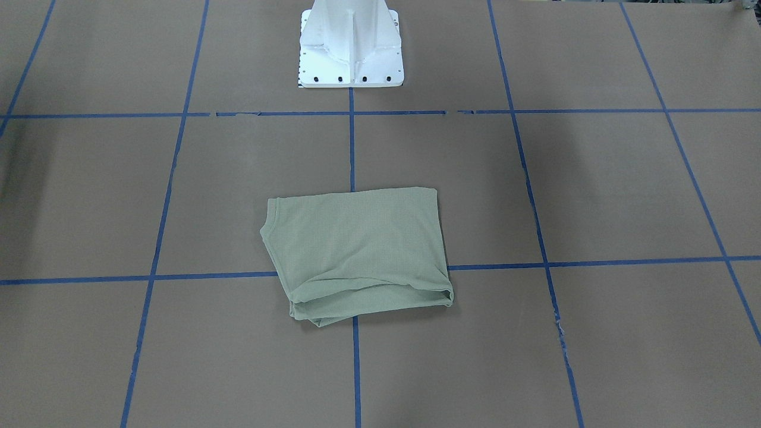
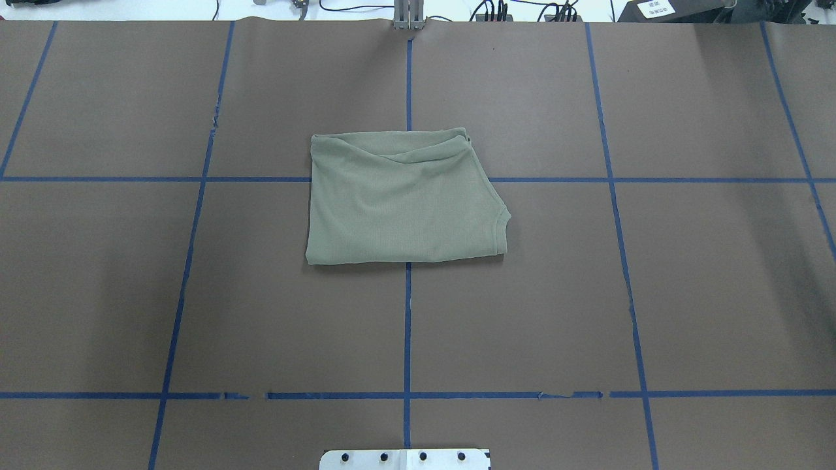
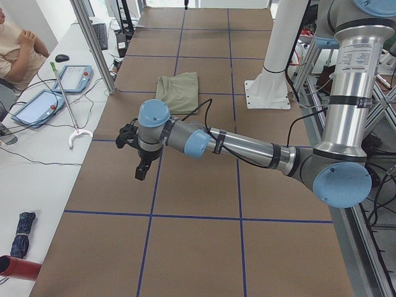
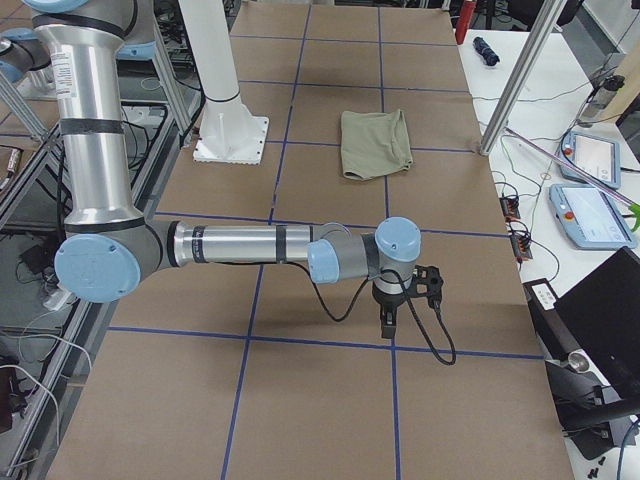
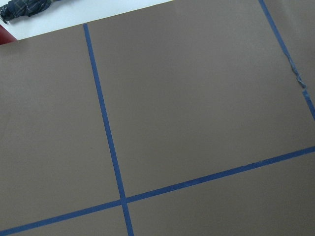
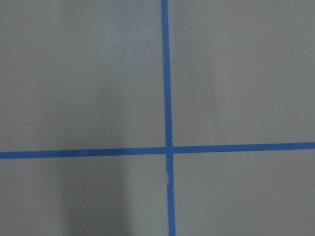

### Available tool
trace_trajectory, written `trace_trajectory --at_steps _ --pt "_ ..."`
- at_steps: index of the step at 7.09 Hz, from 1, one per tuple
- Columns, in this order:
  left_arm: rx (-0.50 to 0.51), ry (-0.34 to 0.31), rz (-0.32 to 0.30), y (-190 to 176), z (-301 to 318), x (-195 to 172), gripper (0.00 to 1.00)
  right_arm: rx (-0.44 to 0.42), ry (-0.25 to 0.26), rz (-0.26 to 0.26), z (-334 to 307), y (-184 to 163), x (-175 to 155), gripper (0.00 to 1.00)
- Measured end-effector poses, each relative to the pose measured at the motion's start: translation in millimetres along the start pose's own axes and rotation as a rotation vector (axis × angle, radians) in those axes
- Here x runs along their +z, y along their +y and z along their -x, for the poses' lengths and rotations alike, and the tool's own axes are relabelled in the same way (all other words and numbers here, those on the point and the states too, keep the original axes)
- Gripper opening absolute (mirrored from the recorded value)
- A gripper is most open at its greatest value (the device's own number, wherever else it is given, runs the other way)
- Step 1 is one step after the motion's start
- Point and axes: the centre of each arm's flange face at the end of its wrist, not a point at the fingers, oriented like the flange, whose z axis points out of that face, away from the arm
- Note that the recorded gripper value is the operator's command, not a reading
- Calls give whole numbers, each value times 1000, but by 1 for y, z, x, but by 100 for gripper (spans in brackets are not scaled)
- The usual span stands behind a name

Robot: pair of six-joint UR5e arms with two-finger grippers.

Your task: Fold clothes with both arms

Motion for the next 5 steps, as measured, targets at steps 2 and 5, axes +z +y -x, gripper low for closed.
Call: trace_trajectory --at_steps 2,5 --pt "-29 2 5 7 2 1 100 7 -46 17 0 6 3 100" --pt "-25 19 0 7 -18 -18 100 10 -42 20 -2 9 4 100"
